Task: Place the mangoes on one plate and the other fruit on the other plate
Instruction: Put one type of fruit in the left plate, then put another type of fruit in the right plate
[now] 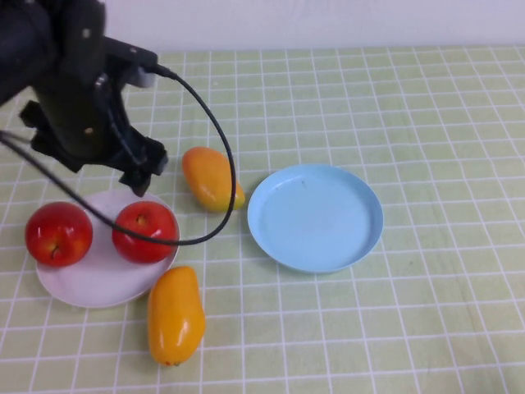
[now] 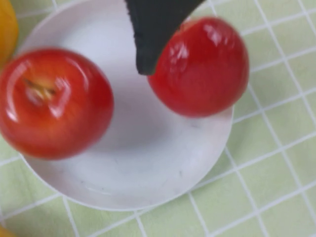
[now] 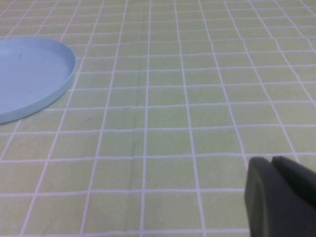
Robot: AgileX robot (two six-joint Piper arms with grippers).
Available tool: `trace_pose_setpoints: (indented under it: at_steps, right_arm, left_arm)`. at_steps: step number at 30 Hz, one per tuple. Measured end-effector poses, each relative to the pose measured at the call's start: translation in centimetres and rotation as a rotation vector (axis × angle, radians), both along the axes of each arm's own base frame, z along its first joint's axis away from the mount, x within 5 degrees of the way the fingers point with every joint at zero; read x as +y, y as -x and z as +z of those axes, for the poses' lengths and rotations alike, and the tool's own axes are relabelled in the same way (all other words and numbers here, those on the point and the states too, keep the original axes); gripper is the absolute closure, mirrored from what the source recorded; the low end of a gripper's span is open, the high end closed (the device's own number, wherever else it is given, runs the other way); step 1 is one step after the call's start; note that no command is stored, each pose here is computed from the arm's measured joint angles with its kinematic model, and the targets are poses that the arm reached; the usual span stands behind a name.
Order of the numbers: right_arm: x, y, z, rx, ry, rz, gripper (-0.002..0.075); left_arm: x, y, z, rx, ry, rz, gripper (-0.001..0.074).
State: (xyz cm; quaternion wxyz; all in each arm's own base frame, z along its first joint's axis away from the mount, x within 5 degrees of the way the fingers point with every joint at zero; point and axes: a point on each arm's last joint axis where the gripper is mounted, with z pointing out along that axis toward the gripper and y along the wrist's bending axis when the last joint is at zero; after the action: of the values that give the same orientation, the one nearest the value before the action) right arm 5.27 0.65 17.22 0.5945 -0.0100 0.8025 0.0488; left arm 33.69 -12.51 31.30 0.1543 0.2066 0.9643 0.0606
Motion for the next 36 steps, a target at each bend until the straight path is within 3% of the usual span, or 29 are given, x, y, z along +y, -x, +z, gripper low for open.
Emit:
trace_pose_setpoints:
  at_steps: [3, 8, 11, 24, 36]
  right_arm:
    - [0.0, 0.0, 0.0, 0.0, 0.0, 0.0, 0.0743]
    - [0.0, 0.0, 0.0, 0.0, 0.0, 0.0, 0.0743]
    - [0.0, 0.0, 0.0, 0.0, 0.0, 0.0, 0.0742]
    - [0.0, 0.0, 0.0, 0.0, 0.0, 0.0, 0.0743]
    - [0.0, 0.0, 0.0, 0.0, 0.0, 0.0, 0.0742]
  left_arm:
    - [1.1, 2.8, 1.8, -0.03, 0.024, 0.026, 0.0178]
    - [3.0, 7.3, 2.8, -0.076, 0.053, 0.044, 0.0611]
    - [4.1, 10.1, 2.7, -0.118, 0.078, 0.048, 0.0696]
    - [7.9, 19.9, 1.1, -0.373, 0.293, 0.125, 0.0732]
    - [8.6, 20.6, 1.3, -0.466, 0.275, 0.115, 0.0732]
